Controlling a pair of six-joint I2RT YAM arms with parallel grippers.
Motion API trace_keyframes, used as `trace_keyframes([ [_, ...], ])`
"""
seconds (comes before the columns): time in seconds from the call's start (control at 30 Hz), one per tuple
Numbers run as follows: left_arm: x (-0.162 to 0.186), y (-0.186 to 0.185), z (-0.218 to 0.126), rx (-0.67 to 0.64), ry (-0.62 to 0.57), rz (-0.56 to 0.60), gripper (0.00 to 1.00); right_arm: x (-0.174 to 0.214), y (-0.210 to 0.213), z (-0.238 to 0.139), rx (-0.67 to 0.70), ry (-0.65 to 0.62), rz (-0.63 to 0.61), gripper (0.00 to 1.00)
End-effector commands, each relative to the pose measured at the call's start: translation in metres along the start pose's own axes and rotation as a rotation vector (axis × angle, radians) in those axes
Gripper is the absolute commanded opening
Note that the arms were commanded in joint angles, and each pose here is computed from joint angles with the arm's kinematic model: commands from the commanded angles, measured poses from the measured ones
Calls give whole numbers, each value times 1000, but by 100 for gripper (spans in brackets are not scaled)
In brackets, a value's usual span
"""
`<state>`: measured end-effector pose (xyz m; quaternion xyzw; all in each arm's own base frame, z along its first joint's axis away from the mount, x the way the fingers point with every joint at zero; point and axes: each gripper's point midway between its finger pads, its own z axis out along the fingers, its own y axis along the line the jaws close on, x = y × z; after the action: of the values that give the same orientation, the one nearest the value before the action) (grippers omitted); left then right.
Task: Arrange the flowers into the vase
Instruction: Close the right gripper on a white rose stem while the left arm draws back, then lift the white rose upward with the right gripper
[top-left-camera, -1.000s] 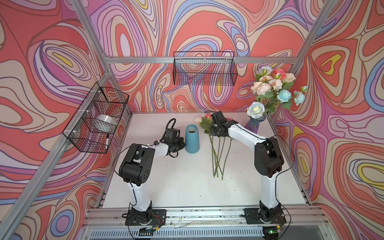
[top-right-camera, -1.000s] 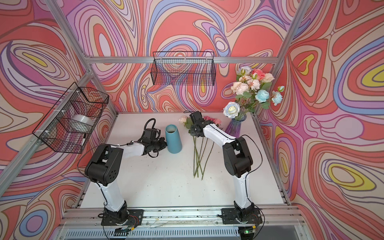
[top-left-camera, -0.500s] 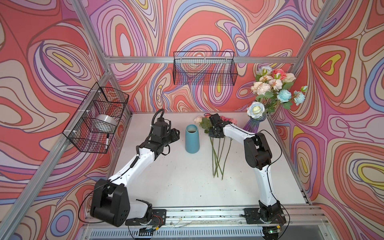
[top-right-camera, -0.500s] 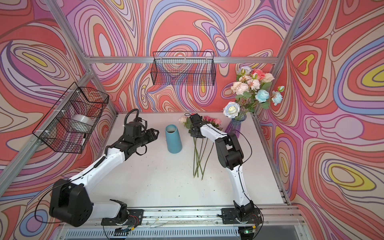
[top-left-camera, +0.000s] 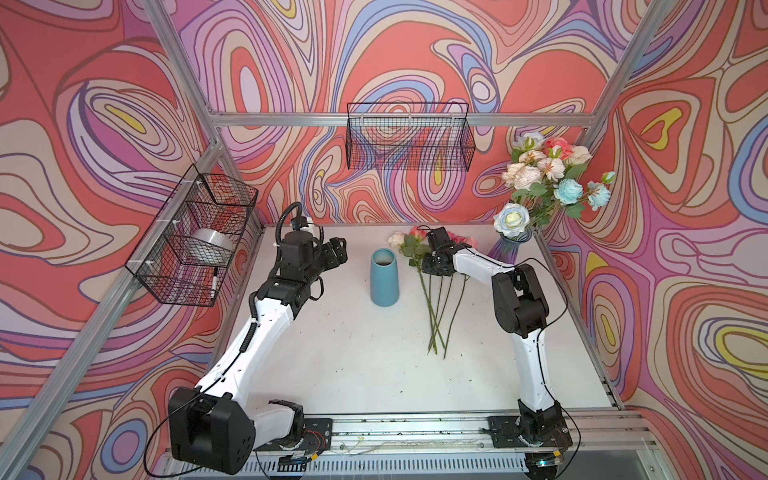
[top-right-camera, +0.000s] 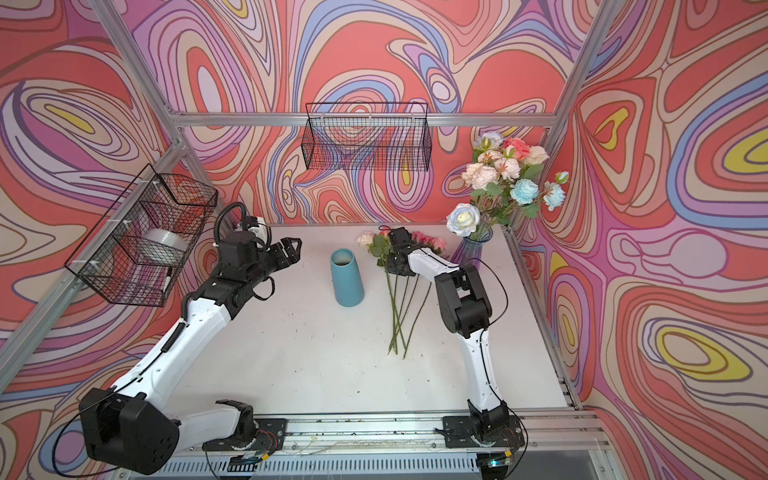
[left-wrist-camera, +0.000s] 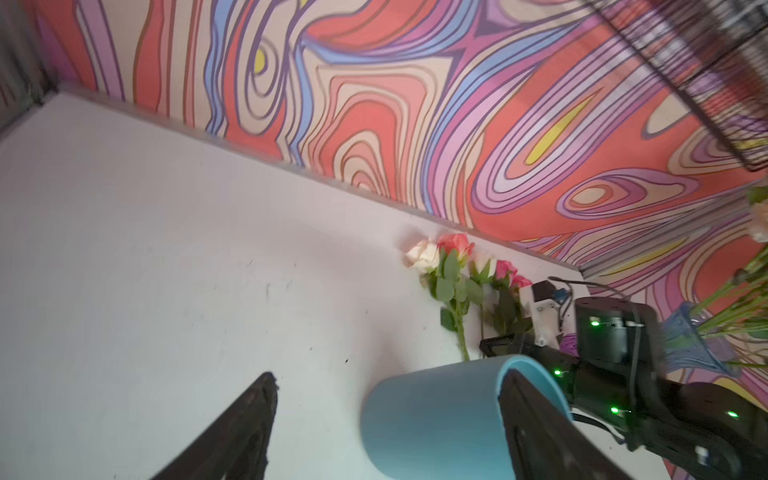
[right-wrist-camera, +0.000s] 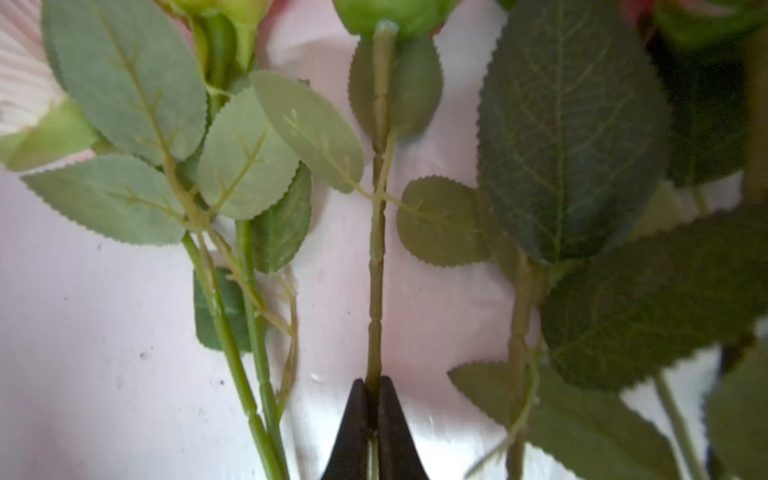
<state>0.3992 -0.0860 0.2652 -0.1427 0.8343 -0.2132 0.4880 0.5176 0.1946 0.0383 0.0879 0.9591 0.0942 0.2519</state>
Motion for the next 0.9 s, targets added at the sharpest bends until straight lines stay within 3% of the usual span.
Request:
trace_keyframes([
  [0.0, -15, -24, -20, 123, -57, -67, 83, -25, 28, -55, -106, -102, -3, 0],
  [0.37, -24, -42, -38, 226, -100, -91, 83, -27, 74, -171, -116, -397, -181, 0],
  [0.53, -25, -44, -41, 249, -119, -92, 82, -27, 103, -249, -236, -601, -203, 0],
  [0.73, -25, -50, -43, 289, -126, -94, 82, -9, 143, -320, -386, -829, -324, 0],
  [0.87, -26, -62, -47, 371, -140, -102, 82, -23, 163, -374, -443, -1016, -346, 0],
])
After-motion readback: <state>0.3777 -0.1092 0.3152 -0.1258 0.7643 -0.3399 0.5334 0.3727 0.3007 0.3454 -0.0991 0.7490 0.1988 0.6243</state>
